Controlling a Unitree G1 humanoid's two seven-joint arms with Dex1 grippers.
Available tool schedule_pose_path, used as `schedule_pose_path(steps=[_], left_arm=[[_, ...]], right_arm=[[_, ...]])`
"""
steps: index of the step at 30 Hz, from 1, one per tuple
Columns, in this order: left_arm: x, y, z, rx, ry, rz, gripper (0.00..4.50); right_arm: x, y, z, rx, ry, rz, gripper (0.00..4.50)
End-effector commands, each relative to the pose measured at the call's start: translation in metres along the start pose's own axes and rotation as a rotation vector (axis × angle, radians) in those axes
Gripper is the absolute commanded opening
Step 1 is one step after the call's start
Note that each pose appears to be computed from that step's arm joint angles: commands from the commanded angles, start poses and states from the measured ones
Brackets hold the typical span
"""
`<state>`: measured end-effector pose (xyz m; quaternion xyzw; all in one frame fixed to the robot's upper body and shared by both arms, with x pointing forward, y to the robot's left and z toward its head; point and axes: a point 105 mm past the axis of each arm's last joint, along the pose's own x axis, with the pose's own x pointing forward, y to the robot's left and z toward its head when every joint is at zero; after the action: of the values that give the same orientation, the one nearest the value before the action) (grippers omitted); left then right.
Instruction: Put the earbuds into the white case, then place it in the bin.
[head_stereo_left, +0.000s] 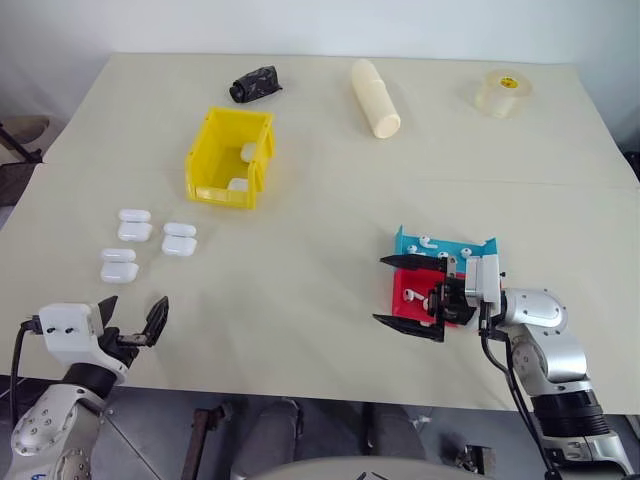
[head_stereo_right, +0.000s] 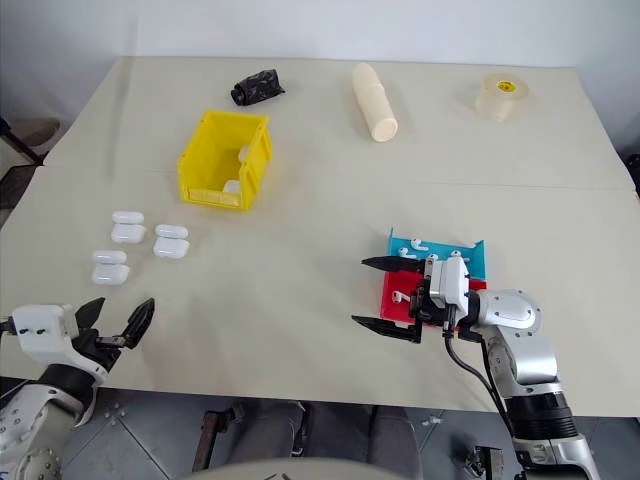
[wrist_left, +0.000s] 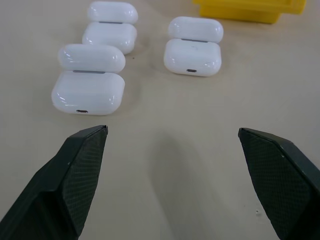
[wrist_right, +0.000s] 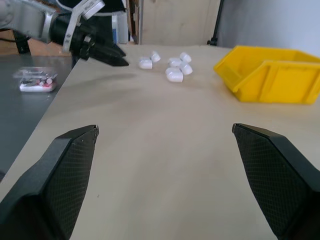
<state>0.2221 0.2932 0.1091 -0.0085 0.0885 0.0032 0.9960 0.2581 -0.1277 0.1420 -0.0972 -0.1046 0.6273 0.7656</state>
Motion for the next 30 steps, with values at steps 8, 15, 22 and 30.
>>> schedule_pose_path(steps=[8,15,22,30], left_arm=[[0.014,0.038,0.032,0.035,0.472,0.008,4.46],[0.037,0.051,0.038,0.038,0.587,0.055,4.46],[0.045,0.055,0.043,0.060,0.659,0.056,4.46],[0.039,0.054,0.059,0.163,0.716,-0.037,4.46]], right_arm=[[0.001,-0.004,0.012,-0.014,-0.006,0.018,4.50],[0.003,-0.003,0.012,-0.019,-0.008,0.020,4.50],[0.004,-0.002,0.011,-0.022,-0.010,0.011,4.50],[0.007,-0.002,0.010,-0.026,-0.017,-0.002,4.50]])
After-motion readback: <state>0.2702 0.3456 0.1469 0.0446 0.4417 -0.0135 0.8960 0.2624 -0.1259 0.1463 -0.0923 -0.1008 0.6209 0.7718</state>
